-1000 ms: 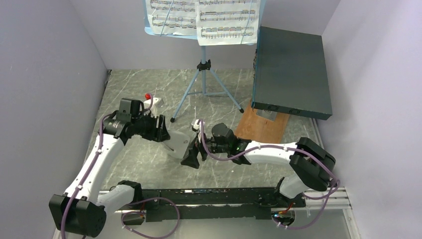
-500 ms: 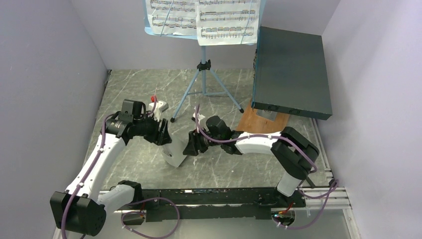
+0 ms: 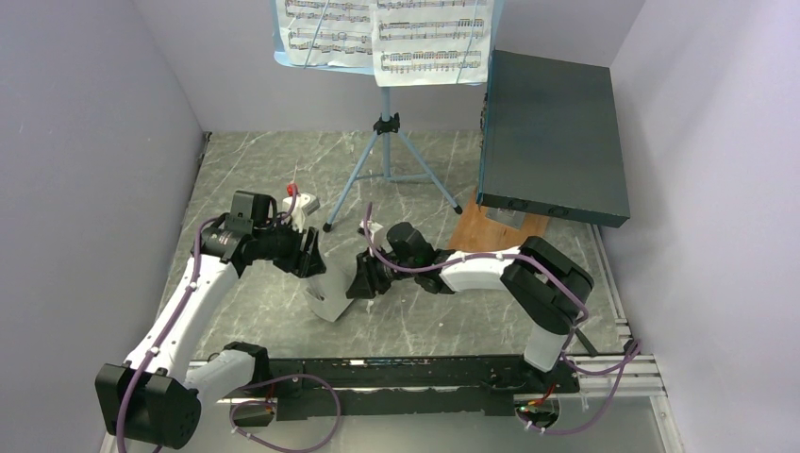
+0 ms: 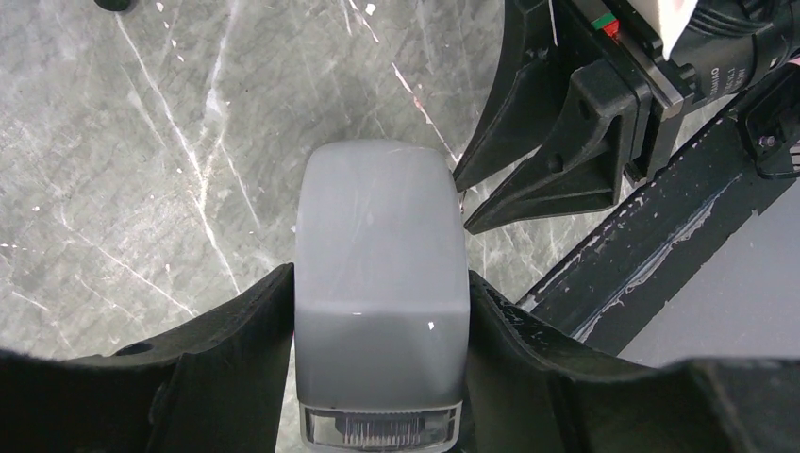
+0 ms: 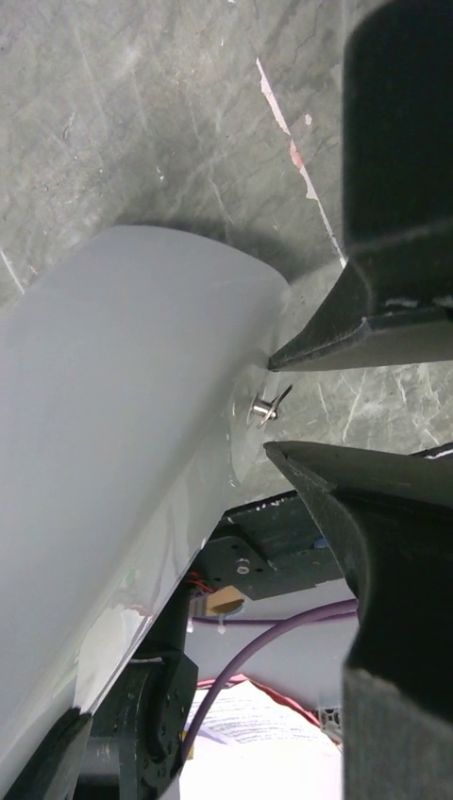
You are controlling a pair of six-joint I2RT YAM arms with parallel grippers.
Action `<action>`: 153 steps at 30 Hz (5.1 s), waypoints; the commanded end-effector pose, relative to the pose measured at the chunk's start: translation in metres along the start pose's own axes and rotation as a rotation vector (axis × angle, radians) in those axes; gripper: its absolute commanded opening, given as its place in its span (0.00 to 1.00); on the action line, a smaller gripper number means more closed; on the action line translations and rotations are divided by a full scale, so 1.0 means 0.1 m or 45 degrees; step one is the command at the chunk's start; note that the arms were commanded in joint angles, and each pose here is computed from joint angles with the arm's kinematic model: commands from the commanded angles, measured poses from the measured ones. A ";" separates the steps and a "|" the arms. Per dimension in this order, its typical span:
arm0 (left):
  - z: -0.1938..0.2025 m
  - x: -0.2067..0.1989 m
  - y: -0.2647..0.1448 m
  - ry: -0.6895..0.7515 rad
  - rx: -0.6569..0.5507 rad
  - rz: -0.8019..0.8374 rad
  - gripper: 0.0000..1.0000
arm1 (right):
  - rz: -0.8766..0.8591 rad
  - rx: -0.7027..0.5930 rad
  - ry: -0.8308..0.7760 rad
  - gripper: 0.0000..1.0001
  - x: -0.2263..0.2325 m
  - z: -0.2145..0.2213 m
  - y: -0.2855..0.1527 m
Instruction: Set up the instrument practice props
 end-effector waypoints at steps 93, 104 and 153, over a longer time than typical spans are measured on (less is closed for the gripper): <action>-0.30 0.06 -1.65 -0.898 -1.051 -0.768 0.99 | 1.193 -0.286 -0.088 0.93 0.10 -0.92 0.01; -0.34 -0.01 -1.37 -0.851 -0.927 -0.714 1.00 | 0.894 -0.210 -0.501 0.12 0.13 -0.91 -0.05; 0.51 -1.17 0.40 0.671 0.013 0.893 0.78 | -0.174 -0.164 -0.950 0.99 0.35 -0.29 -0.94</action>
Point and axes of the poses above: each gripper's point midway between its finger pads, its own y axis out along the fingers, its own x axis along the line the jaws close on, z = x × y, the point moved 2 cm from there along -y, back along the fingers, and after that the axes turned 13 degrees about -y, right-handed, at the moved point
